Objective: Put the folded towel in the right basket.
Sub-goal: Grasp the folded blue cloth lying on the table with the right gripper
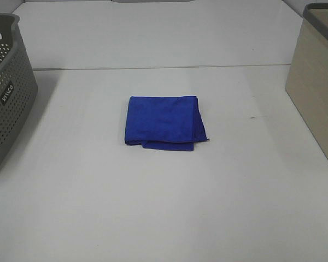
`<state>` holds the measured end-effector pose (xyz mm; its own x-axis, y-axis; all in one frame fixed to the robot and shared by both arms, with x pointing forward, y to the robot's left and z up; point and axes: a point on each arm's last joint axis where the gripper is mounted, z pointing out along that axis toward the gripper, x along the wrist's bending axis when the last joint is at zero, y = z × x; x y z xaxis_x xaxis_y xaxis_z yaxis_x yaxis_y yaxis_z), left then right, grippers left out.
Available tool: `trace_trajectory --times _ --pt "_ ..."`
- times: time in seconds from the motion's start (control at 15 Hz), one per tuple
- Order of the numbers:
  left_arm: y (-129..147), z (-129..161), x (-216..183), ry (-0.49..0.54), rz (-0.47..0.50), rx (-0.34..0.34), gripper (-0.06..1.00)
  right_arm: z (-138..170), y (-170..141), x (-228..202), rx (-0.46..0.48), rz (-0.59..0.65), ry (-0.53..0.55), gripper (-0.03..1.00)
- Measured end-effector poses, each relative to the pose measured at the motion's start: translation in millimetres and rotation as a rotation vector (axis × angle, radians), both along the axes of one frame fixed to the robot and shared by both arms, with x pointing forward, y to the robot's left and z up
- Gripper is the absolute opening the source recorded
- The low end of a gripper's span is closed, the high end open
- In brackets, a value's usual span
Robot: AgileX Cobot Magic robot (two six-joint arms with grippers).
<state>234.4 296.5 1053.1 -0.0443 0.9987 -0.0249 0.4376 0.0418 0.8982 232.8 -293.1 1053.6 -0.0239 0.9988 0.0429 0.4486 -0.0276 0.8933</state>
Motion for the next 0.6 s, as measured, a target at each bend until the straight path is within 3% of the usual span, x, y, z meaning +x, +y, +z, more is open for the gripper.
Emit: trace_trajectory --times 0.6 --pt "0.0 0.0 0.0 0.000 -0.002 0.000 0.97 0.0 0.0 0.0 0.000 0.000 0.000 0.98"
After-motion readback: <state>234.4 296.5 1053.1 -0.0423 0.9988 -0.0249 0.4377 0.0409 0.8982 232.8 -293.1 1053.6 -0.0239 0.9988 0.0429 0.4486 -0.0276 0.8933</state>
